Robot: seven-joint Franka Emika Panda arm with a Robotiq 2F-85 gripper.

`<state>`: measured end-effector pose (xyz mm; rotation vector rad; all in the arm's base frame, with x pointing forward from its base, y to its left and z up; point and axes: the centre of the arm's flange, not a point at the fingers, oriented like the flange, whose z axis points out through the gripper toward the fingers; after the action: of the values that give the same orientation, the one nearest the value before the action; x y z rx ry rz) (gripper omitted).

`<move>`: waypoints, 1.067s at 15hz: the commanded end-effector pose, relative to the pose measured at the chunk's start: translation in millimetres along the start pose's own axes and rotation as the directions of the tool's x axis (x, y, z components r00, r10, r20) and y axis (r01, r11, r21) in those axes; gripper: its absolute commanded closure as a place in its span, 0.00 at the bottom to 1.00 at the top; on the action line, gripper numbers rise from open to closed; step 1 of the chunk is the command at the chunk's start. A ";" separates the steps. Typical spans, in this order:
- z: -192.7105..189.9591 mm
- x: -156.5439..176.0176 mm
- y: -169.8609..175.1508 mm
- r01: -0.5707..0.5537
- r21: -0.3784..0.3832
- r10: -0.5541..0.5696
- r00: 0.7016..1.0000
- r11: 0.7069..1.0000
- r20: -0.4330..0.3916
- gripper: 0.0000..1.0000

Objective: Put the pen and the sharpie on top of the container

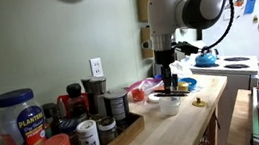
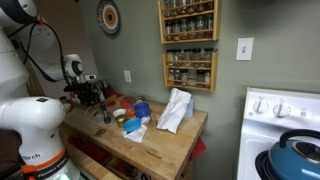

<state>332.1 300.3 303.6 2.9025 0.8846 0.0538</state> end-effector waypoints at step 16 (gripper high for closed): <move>32.8 -2.6 10.8 0.010 -0.011 -0.010 1.000 1.000 -0.002 0.96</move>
<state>340.1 292.4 283.6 2.8940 0.8858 0.0621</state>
